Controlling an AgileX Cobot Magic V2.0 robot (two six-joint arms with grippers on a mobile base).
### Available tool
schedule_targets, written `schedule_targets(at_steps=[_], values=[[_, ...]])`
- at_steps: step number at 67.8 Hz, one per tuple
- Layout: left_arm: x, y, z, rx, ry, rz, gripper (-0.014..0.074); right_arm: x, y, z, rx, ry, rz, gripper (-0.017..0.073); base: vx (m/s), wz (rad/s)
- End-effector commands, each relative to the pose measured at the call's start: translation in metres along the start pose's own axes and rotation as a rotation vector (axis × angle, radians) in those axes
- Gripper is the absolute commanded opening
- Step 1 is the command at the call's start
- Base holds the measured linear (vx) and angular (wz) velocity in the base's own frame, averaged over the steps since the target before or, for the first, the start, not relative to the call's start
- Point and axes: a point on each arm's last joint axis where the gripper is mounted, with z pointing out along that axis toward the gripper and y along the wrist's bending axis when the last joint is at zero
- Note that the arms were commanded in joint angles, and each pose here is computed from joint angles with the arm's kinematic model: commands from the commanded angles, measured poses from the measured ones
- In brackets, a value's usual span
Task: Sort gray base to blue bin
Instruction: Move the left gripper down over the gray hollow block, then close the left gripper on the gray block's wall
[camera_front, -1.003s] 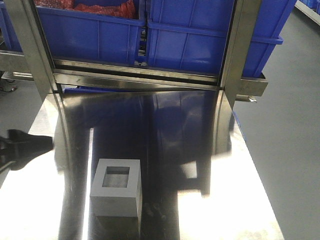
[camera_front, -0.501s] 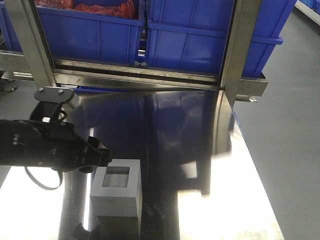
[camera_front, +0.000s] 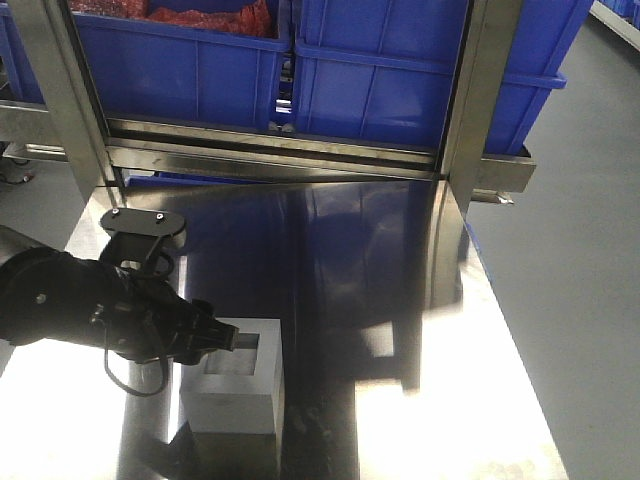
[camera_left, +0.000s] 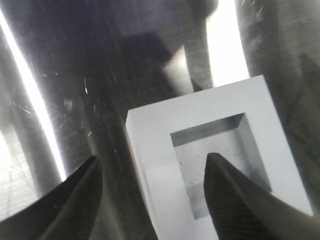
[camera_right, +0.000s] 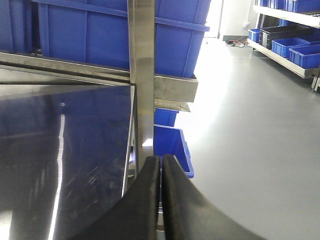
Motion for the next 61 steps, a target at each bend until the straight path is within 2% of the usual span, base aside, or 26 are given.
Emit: schedule_targets(at_steps=[1, 9, 29, 61], values=[[-0.011, -0.005, -0.008, 0.026, -0.070, -0.022, 0.0428, -0.005, 0.000, -0.001, 0.001, -0.081, -0.017, -0.0005, 0.00, 0.00], [-0.011, -0.007, -0.001, 0.041, -0.055, -0.054, 0.0428, -0.005, 0.000, -0.001, 0.001, -0.081, -0.017, -0.0005, 0.00, 0.00], [-0.010, -0.006, 0.008, 0.032, -0.024, -0.053, 0.0410, -0.005, 0.000, -0.001, 0.001, -0.080, -0.017, -0.0005, 0.00, 0.00], [-0.001, -0.004, 0.027, 0.002, 0.086, -0.053, 0.0197, -0.005, 0.000, -0.001, 0.001, -0.080, -0.017, -0.0005, 0.00, 0.00]])
